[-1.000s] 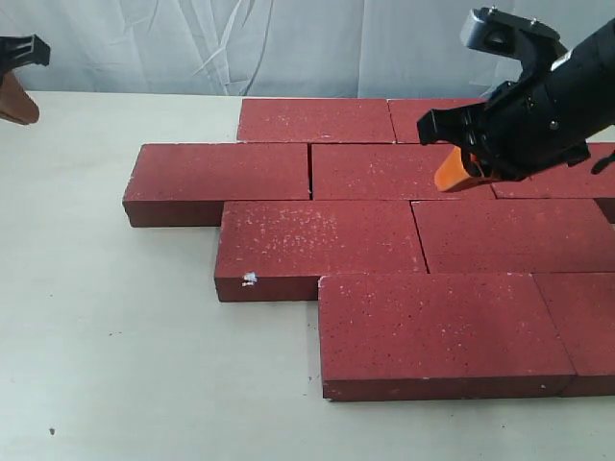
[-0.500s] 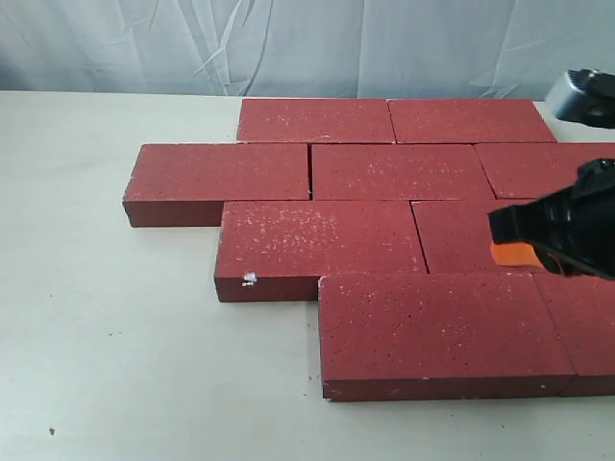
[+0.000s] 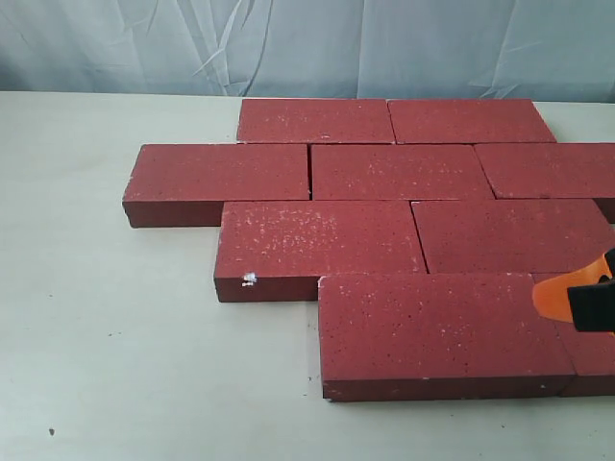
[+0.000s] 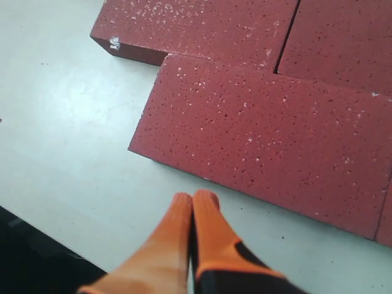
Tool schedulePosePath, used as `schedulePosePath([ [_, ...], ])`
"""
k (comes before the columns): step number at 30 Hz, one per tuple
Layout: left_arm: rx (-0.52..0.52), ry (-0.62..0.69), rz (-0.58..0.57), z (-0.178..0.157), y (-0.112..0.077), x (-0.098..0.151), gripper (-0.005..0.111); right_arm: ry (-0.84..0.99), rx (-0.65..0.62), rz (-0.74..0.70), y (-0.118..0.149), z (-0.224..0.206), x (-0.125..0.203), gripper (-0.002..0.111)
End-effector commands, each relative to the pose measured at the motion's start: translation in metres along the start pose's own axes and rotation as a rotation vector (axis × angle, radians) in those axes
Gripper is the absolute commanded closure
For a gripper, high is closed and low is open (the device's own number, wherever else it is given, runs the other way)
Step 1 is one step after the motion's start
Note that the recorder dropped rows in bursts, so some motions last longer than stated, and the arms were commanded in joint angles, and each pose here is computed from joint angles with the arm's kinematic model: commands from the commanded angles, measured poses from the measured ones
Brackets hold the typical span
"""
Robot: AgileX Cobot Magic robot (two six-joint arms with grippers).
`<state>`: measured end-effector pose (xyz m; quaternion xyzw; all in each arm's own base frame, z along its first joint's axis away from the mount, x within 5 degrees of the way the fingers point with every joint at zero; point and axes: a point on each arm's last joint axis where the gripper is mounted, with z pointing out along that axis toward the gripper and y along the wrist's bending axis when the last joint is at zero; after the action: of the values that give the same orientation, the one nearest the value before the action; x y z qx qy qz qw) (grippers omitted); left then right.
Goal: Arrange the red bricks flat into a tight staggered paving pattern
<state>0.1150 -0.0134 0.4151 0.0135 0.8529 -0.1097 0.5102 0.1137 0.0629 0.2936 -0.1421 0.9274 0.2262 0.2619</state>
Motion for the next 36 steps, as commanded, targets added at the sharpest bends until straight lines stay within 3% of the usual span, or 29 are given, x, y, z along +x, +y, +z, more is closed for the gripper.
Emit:
schedulePosePath([
  [1, 0.008, -0.055, 0.009, -0.022, -0.007, 0.024, 0.107, -0.005, 0.002, -0.006, 0.0, -0.001, 0.001, 0.109],
  [7, 0.0, -0.045, 0.015, -0.027, -0.008, 0.054, 0.107, -0.007, 0.003, -0.006, 0.0, -0.001, 0.001, 0.109],
  [15, -0.089, -0.021, 0.075, -0.025, 0.001, 0.057, 0.107, -0.007, 0.003, -0.006, 0.0, -0.001, 0.001, 0.109],
  [36, -0.095, -0.02, 0.081, -0.026, 0.002, 0.057, 0.107, -0.073, 0.002, -0.029, 0.004, -0.014, 0.006, 0.109],
])
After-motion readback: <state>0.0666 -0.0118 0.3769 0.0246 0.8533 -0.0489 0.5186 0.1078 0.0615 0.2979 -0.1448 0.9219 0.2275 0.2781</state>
